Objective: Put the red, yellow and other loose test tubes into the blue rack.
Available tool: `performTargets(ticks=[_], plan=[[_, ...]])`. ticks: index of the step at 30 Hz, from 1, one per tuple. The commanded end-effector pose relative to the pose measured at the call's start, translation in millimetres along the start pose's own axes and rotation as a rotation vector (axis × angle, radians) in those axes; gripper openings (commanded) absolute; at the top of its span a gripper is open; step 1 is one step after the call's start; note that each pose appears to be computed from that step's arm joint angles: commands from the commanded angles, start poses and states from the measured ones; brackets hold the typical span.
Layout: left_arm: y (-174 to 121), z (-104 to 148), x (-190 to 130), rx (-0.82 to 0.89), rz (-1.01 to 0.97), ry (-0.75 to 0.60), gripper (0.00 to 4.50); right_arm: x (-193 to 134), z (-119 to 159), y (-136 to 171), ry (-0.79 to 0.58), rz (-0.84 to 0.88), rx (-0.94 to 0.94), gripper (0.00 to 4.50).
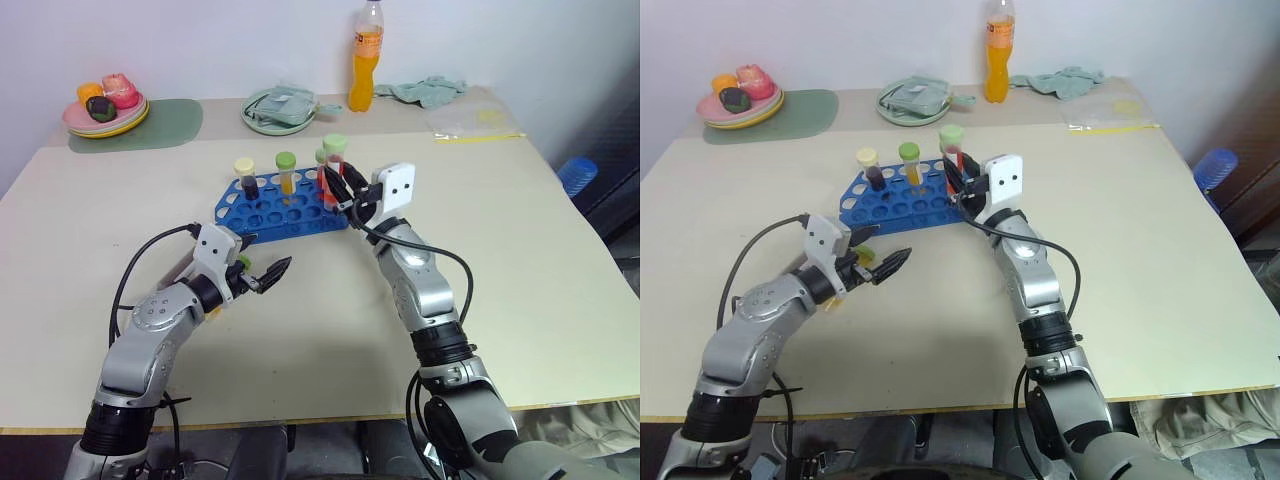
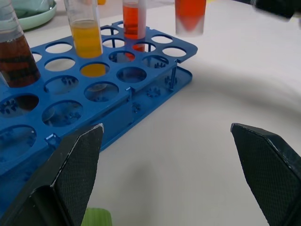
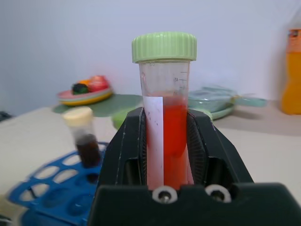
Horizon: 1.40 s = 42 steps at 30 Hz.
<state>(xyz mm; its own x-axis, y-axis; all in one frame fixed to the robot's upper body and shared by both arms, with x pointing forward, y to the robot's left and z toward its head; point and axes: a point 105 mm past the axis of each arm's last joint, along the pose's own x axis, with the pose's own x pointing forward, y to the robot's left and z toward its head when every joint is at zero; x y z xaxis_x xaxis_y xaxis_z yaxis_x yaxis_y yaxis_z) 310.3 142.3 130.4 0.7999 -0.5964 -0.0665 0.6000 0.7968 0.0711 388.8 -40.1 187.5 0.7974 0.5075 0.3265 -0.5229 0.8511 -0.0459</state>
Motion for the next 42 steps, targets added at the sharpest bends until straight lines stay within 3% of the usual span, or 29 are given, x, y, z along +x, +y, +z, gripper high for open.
performTargets(ticks=[1,17,27,42], plan=[[3,10,-7,0.029,0.021,-0.04,4.5,8,12,4,-0.066,0.01,-0.034,0.79],[2,8,-8,0.021,0.02,-0.035,4.5,18,-11,-6,-0.027,-0.049,-0.053,0.79],[1,7,-8,0.02,0.009,-0.03,4.5,16,-14,5,-0.028,-0.002,-0.007,0.79],[0,6,-7,0.021,0.006,-0.033,4.5,7,-15,-5,-0.017,-0.02,-0.018,0.79]])
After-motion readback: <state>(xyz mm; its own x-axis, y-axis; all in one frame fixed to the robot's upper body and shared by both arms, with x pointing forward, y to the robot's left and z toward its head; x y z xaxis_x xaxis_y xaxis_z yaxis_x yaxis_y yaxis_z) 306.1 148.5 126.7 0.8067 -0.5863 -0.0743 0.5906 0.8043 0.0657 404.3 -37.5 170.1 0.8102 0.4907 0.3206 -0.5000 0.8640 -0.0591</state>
